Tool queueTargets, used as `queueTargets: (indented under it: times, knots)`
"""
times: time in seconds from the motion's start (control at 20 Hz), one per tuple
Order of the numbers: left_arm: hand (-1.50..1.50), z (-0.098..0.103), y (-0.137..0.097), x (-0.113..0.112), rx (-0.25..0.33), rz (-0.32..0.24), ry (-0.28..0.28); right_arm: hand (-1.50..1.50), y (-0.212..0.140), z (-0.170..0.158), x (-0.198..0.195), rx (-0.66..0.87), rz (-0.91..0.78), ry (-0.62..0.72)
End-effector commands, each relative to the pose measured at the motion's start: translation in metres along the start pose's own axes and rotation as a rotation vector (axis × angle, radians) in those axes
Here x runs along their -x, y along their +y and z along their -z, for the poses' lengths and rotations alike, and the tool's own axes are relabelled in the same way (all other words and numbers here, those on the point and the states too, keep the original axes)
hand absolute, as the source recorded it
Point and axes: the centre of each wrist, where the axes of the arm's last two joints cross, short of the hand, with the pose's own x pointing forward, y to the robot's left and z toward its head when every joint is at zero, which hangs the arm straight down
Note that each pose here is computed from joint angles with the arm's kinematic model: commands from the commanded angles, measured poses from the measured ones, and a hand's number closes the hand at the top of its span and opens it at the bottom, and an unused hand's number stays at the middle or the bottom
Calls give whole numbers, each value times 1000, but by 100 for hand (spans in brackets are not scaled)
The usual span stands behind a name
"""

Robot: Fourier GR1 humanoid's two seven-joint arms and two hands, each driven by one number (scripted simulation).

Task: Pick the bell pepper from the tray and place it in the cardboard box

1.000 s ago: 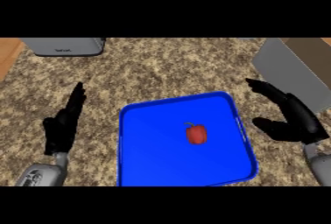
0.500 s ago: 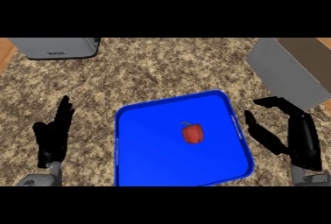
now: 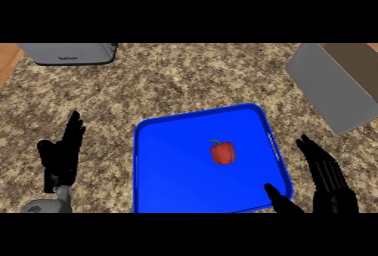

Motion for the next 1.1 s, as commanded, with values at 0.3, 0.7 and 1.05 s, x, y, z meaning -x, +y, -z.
queueTargets:
  times: [0.3, 0.7, 1.05]
  knots:
    - [0, 3, 1, 12, 22, -10, -1, -150, -34, -8, -92, -203, -182, 172]
    - [0, 18, -5, -8, 29, -10, -19, -150, -6, 10, -144, -331, -326, 264]
    - [0, 10, -31, -3, 30, -25, -19, -150, 34, 8, -146, -439, -361, 395]
